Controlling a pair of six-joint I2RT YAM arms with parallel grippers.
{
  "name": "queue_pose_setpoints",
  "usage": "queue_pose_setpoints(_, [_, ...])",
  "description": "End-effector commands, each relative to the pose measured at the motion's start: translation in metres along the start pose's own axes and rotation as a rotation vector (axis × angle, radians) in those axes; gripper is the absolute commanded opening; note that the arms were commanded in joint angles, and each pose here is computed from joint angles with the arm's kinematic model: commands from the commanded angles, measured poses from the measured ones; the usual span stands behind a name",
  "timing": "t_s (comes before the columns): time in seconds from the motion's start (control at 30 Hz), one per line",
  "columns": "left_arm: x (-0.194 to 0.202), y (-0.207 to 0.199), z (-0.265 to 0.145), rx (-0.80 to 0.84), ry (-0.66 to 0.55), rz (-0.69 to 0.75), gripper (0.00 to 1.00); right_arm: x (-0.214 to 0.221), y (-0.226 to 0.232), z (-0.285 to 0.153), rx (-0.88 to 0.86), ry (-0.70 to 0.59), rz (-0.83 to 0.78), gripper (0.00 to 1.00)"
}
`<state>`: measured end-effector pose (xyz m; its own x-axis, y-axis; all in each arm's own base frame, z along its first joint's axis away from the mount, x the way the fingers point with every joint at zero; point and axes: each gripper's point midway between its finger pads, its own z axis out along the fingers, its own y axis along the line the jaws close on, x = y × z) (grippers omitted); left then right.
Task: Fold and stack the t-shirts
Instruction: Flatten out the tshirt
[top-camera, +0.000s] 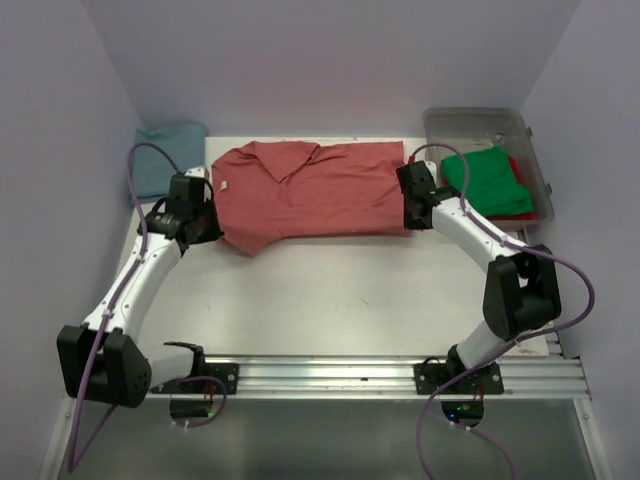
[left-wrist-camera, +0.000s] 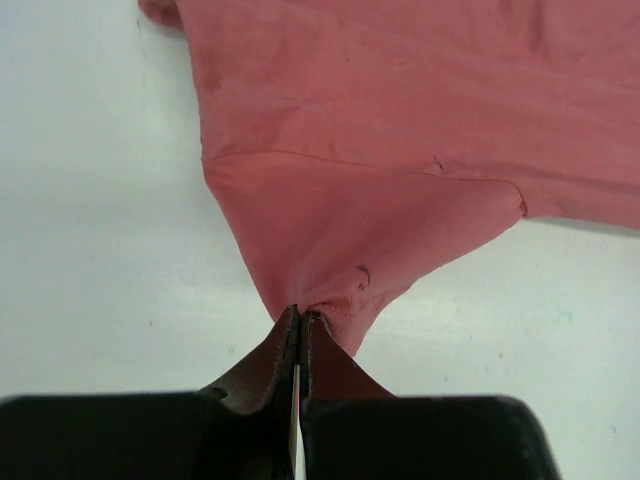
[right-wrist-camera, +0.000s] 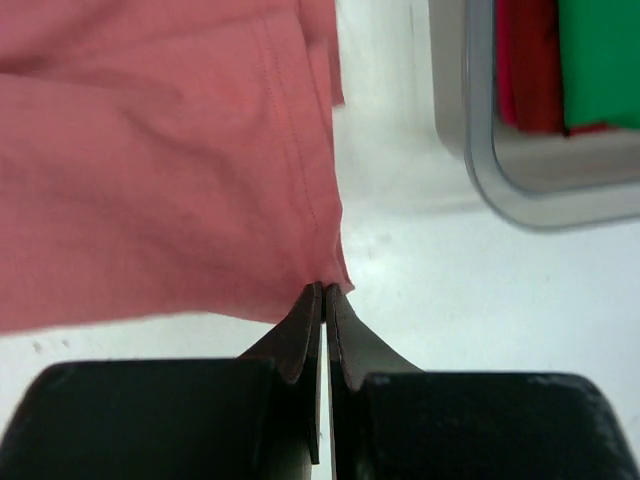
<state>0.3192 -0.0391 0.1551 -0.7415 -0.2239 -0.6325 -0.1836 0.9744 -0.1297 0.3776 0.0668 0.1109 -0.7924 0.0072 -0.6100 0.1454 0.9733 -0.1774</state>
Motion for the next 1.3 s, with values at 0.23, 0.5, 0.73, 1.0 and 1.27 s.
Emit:
queue_pose_setpoints(0.23, [0.099, -0.002, -0.050, 0.155, 0.221, -0.024, 0.00, 0.068, -0.019, -0.044, -0.020, 0.164, 0.000, 0.00])
queue_pose_setpoints(0.5, [0.136, 0.003, -0.068, 0.160, 0.350, -0.038, 0.00, 0.094, -0.019, -0.051, -0.017, 0.244, -0.036, 0.00])
queue_pose_setpoints(0.73, [0.156, 0.008, -0.070, 0.131, 0.390, -0.074, 0.00, 0.114, -0.020, -0.064, -0.006, 0.284, -0.062, 0.00])
queue_pose_setpoints(1.0, [0.152, 0.012, -0.089, 0.105, 0.374, -0.097, 0.00, 0.128, -0.035, -0.074, 0.031, 0.288, -0.047, 0.00])
queue_pose_setpoints(1.27, [0.137, 0.006, -0.107, 0.133, 0.329, -0.135, 0.00, 0.131, -0.037, -0.074, 0.049, 0.301, -0.046, 0.00])
